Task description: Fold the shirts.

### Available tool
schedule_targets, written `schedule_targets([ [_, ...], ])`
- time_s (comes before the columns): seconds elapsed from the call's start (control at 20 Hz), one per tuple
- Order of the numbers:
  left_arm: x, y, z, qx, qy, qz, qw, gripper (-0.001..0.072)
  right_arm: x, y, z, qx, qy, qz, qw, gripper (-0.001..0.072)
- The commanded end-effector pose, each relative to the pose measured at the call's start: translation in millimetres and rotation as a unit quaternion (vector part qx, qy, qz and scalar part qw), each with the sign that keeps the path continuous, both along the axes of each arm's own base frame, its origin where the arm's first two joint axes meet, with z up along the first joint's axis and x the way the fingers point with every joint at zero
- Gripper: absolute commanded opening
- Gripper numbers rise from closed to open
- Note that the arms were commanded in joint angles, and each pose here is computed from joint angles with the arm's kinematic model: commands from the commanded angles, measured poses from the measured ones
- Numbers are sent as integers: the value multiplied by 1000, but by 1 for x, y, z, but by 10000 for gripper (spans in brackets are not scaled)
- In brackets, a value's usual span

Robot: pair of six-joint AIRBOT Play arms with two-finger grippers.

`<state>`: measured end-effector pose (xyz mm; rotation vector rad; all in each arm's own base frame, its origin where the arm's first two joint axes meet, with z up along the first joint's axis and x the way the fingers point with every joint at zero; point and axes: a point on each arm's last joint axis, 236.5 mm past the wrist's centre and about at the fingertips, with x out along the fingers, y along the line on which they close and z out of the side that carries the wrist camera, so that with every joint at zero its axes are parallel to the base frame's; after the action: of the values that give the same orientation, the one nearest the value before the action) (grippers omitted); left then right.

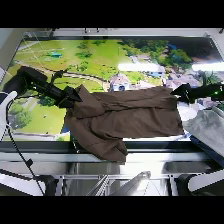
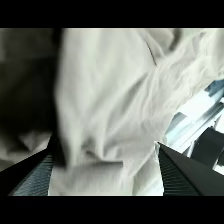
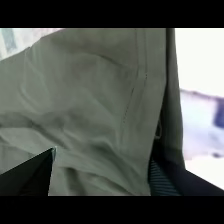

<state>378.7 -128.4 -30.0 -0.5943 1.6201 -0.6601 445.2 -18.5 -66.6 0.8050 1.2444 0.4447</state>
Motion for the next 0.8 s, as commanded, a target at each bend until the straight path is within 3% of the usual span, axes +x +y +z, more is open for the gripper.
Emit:
schedule_targets([
  [0.0, -9, 19, 22, 8, 37, -6, 999, 715, -11, -9, 16, 14, 3, 2, 1000, 625],
  [0.15, -45, 51, 19, 76, 86, -4, 993, 715, -23, -36, 42, 17, -8, -19, 1000, 622],
  [0.2, -61, 53, 17, 86, 95, -5, 992, 715, -29, -44, 50, 19, -11, -25, 999, 594],
  [0.25, -81, 53, 15, 92, 107, -7, 990, 715, -36, -51, 55, 19, -12, -35, 999, 495],
  [0.3, -102, 49, 12, 91, 115, -5, 989, 715, -43, -56, 58, 19, -12, -46, 999, 481],
  [0.55, -176, 34, -29, 98, 137, 43, 985, 714, -73, -54, 36, 31, 21, -91, 995, 485],
  [0.75, -179, 11, -38, 55, 123, 92, 987, 712, -99, -23, 12, 67, 80, -89, 991, 485],
])
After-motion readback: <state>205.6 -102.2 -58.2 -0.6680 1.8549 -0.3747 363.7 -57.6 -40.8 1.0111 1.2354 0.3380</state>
